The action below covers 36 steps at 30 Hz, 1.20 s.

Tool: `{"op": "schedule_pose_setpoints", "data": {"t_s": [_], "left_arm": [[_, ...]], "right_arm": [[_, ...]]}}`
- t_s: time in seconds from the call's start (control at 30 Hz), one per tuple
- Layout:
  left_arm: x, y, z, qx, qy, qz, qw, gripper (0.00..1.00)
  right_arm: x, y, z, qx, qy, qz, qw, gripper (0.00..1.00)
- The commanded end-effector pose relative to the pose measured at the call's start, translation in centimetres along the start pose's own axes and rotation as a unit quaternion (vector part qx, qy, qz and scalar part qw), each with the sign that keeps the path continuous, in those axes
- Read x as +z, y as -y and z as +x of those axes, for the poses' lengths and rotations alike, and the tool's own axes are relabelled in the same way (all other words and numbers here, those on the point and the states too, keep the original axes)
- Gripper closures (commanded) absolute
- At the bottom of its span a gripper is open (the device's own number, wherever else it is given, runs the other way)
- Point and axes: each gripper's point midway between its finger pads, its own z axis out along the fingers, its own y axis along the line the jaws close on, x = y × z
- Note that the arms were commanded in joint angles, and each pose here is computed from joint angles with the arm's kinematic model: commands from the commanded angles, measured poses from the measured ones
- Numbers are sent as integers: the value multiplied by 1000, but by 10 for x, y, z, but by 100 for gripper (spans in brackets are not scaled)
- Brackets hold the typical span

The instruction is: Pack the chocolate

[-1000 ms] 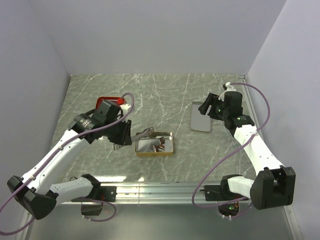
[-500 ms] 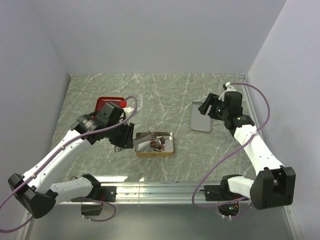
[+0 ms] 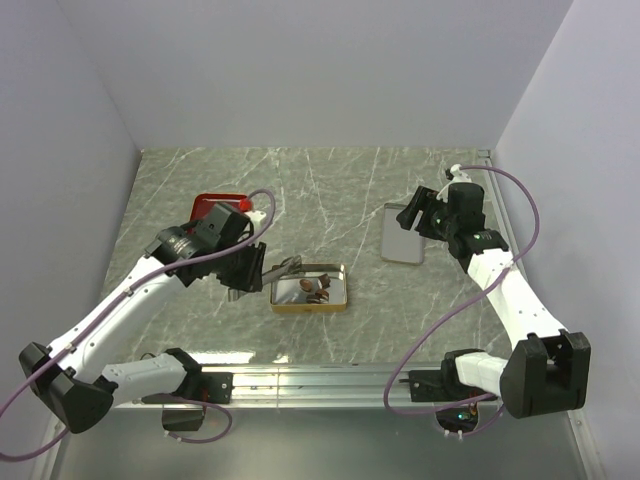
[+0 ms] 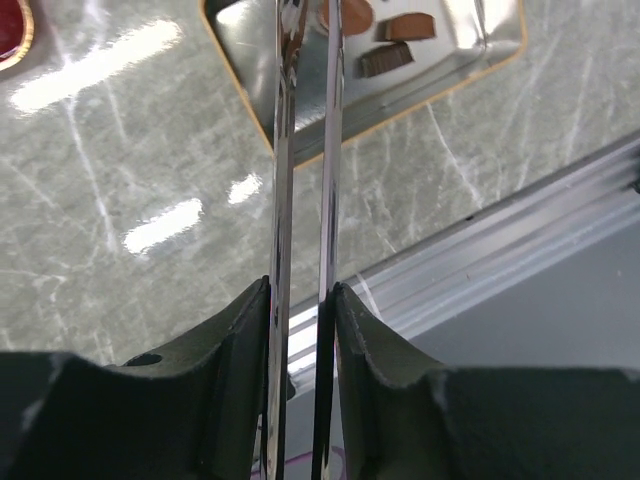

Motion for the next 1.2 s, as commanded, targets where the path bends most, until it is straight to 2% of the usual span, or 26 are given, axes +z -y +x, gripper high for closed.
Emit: {"op": "schedule_pose_setpoints", "data": {"t_s": [0.0, 0.2, 0.4, 0.57, 0.67, 0.93, 1.17], "left_arm": [[-8, -1, -23, -7, 40, -17, 999, 64], [-4, -10, -47, -32, 69, -37, 996, 64], [-6, -58, -71, -99, 105, -103, 984, 64], [-20, -105, -84, -155, 131, -177, 963, 63], [-26, -120, -90, -176, 140, -204, 953, 62], [-27, -149, -73, -196, 113, -276, 934, 61], [-27, -151, -60, -203, 110, -280, 932, 61]], "right_arm": [[3, -6, -5, -3, 9, -9, 1000, 23], [3, -7, -5, -4, 8, -10, 1000, 23], [-2, -7, -7, -8, 14, -8, 1000, 23], [-4, -8, -7, -9, 17, -10, 1000, 23], [-6, -8, -7, -9, 20, -10, 1000, 23], [-8, -7, -5, -10, 21, -10, 1000, 23], [-8, -6, 0, -7, 15, -11, 1000, 23]]}}
